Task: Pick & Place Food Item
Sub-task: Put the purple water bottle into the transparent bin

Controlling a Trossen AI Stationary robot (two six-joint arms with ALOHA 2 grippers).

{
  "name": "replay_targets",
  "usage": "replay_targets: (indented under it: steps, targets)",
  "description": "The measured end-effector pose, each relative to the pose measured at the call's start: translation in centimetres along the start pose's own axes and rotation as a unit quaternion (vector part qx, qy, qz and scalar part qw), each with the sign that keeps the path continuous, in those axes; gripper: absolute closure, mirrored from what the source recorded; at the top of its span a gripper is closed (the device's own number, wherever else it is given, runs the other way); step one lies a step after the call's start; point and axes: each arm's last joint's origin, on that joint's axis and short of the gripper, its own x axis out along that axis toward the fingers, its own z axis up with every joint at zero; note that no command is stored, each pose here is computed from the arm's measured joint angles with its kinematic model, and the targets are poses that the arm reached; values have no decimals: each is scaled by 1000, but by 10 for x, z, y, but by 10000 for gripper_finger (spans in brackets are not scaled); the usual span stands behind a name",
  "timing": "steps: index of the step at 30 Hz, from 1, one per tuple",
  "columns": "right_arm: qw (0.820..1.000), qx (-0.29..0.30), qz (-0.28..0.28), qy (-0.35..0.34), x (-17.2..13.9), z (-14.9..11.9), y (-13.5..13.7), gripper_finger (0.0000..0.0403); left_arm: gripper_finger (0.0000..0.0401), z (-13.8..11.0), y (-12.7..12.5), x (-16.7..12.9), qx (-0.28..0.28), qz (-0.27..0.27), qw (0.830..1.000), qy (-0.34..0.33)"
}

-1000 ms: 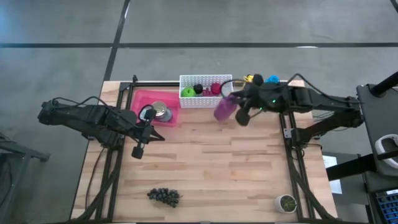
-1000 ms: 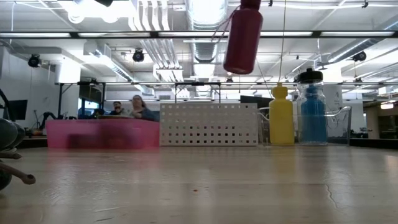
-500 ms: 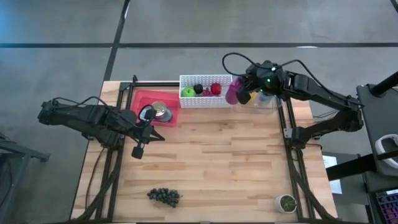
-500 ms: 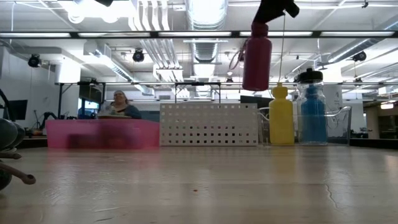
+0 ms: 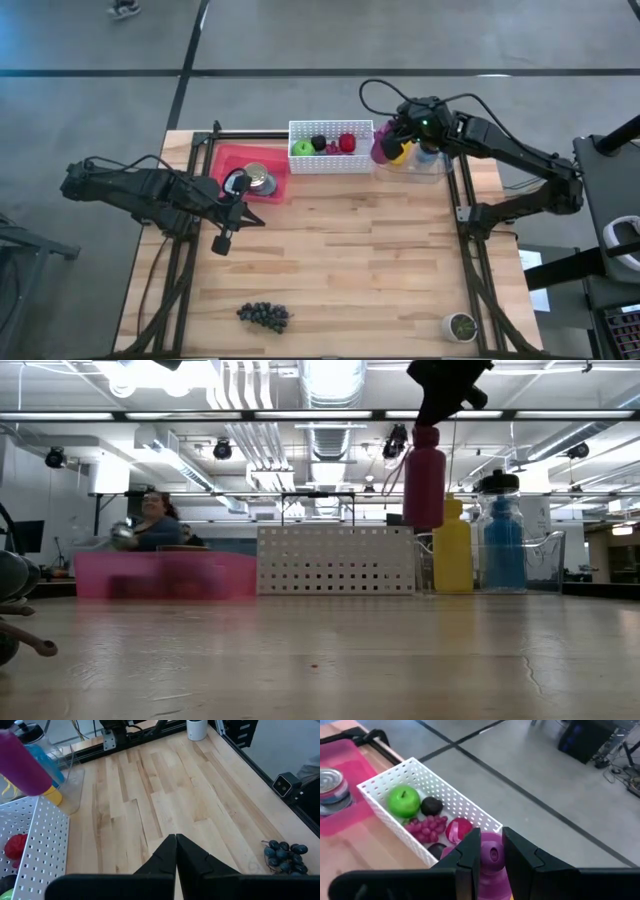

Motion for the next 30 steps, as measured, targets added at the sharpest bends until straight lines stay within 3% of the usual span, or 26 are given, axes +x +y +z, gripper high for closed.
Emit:
replay_targets:
  steps: [7,24,30]
  targets:
    - [1000,12,-13,-2,4,-4,-9,342,391,0,0,0,0,0,1000,0]
    - [998,24,21,-47,-35,3,-24,342,391,0,0,0,-2,0,1000,0]
    - [999,15,19,-21,-36,-2,-25,342,391,0,0,0,-2,0,1000,0]
